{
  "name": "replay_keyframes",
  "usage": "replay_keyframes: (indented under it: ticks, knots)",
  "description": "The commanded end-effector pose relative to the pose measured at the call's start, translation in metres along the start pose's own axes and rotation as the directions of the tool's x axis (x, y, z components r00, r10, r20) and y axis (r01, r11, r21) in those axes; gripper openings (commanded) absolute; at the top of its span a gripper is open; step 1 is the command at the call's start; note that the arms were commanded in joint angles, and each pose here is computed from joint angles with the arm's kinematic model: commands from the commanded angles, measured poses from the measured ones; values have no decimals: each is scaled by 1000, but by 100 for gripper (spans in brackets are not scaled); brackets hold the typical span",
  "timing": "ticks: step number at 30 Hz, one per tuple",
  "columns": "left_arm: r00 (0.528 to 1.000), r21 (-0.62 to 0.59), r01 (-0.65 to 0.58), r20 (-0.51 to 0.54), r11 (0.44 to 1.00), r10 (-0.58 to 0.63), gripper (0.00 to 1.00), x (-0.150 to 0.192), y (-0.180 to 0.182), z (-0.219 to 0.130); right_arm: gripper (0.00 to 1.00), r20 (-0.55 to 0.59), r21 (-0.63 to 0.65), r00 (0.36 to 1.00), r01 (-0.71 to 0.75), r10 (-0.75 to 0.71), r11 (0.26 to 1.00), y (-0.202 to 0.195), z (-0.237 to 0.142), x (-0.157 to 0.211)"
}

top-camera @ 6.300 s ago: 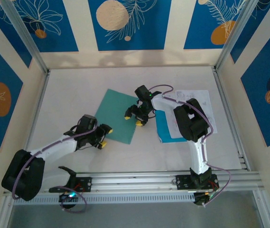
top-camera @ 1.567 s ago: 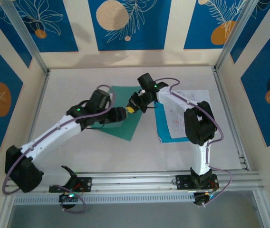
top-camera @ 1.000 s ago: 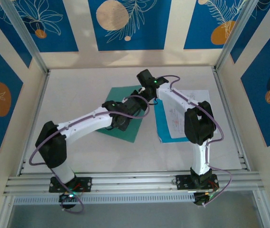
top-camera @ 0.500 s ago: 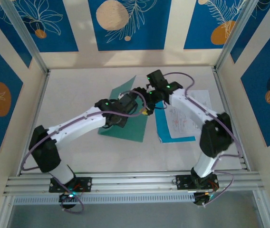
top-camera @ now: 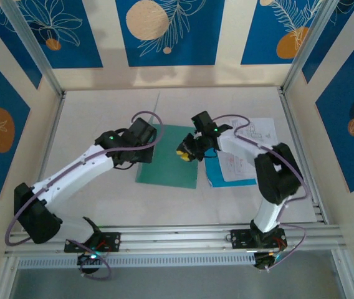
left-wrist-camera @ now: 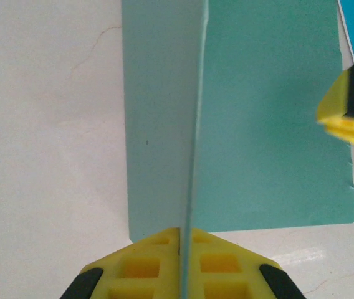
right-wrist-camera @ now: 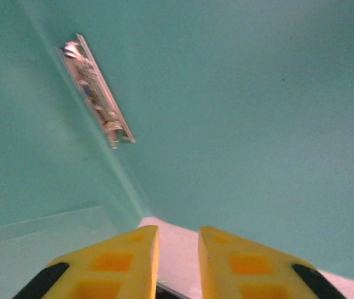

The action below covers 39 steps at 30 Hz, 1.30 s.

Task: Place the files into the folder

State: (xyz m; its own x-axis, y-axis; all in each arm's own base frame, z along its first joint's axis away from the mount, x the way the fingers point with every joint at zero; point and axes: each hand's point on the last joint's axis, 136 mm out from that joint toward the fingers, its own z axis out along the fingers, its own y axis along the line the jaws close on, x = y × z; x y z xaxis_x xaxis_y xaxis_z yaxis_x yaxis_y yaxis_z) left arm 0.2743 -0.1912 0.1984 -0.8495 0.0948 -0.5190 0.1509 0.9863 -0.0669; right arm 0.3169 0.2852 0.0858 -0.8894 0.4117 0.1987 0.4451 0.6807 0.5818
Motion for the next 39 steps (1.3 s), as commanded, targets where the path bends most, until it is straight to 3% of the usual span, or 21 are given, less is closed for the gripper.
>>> replay_keyframes:
  ticks: [1,4,14,18,22,29,31,33,35,37,39]
  knots:
    - [996,21,89,-24,996,-89,0,8,12,-5,20,-65,70,998,-6,11,998,-7,19,7]
    - [989,18,148,-23,989,-148,0,12,28,-9,19,-86,149,996,-22,35,989,-26,36,5]
    - [920,-151,379,-45,913,-389,45,49,121,-19,16,-124,272,990,-35,71,962,-60,52,2]
    - [851,-190,504,-56,843,-522,51,74,153,-15,16,-126,287,990,-31,70,957,-64,51,2]
    - [717,-209,673,-53,709,-696,63,97,177,-16,16,-131,292,989,-28,69,956,-67,51,2]
    - [392,-138,902,-131,408,-911,69,110,168,19,17,-144,269,989,8,32,963,-55,48,1]
    - [337,-147,925,-117,351,-934,69,108,172,22,18,-148,255,989,28,10,967,-47,45,0]
    - [337,-161,926,-57,342,-940,69,98,181,11,20,-151,238,988,53,-17,970,-37,41,0]
    - [368,-148,920,9,363,-930,69,81,191,-5,23,-154,213,987,80,-47,974,-25,35,1]
    - [432,-89,899,19,429,-901,68,55,188,-13,29,-143,178,986,114,-89,978,-8,24,1]
    - [533,-18,846,-13,533,-846,62,28,171,-12,34,-114,151,985,147,-130,978,6,9,0]
